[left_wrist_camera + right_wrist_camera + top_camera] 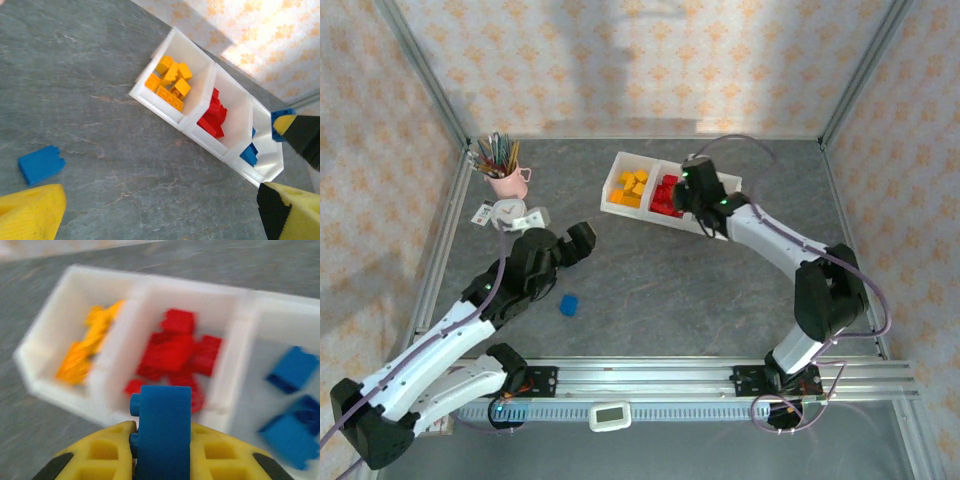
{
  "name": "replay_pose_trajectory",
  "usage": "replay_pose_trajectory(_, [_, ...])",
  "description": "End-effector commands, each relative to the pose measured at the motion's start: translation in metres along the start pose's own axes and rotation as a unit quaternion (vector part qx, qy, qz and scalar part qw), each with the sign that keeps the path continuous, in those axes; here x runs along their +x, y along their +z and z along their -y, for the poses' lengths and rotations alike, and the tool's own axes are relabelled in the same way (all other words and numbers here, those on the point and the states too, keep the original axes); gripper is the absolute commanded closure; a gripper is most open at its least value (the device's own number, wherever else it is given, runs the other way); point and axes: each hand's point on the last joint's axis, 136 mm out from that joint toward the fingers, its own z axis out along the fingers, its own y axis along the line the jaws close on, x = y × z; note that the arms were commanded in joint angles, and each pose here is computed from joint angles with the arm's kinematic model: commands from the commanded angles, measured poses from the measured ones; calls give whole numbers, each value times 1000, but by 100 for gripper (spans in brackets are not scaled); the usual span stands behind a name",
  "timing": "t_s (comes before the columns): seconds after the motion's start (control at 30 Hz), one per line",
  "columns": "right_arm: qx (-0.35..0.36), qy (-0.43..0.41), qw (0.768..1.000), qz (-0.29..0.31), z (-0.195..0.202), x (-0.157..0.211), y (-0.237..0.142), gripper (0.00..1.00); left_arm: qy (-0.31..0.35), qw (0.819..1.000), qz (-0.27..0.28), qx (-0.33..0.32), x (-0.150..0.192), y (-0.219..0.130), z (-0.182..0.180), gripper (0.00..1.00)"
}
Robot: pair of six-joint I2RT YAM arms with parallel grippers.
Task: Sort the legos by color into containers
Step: Place the lego in the container.
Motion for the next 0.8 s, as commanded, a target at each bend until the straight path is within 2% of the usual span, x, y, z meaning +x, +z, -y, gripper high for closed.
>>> replay_pose_trajectory(0.0, [71, 44, 996, 13, 47, -11, 0, 83, 10, 998, 17, 65, -17, 5, 38, 1])
replay_pose_trajectory(0.1, [96, 67, 993, 17, 75, -19, 16, 83, 18, 996, 5, 84, -14, 16, 51, 1])
replay_pose_trajectory(0.27, [125, 73, 989, 7, 96, -26, 50, 83, 28, 994, -11, 102, -10, 30, 67, 1])
replay_pose_trajectory(0.3, [135, 70, 988, 5, 99, -26, 55, 81, 32, 994, -14, 103, -10, 31, 70, 1])
replay_pose_trajectory(0.37, [141, 69, 988, 3, 101, -30, 60, 70, 36, 994, -17, 101, -11, 33, 72, 1])
replay_pose_trajectory(0.53, [118, 72, 990, 18, 92, -42, 47, 53, 39, 994, -18, 97, -11, 33, 72, 1])
replay_pose_trajectory(0.67, [99, 70, 992, 18, 84, -42, 32, 50, 36, 995, -15, 96, -11, 31, 69, 1])
replay_pose_trajectory(0.77, [64, 59, 996, 20, 64, -37, 19, 48, 38, 996, -7, 85, -15, 26, 63, 1])
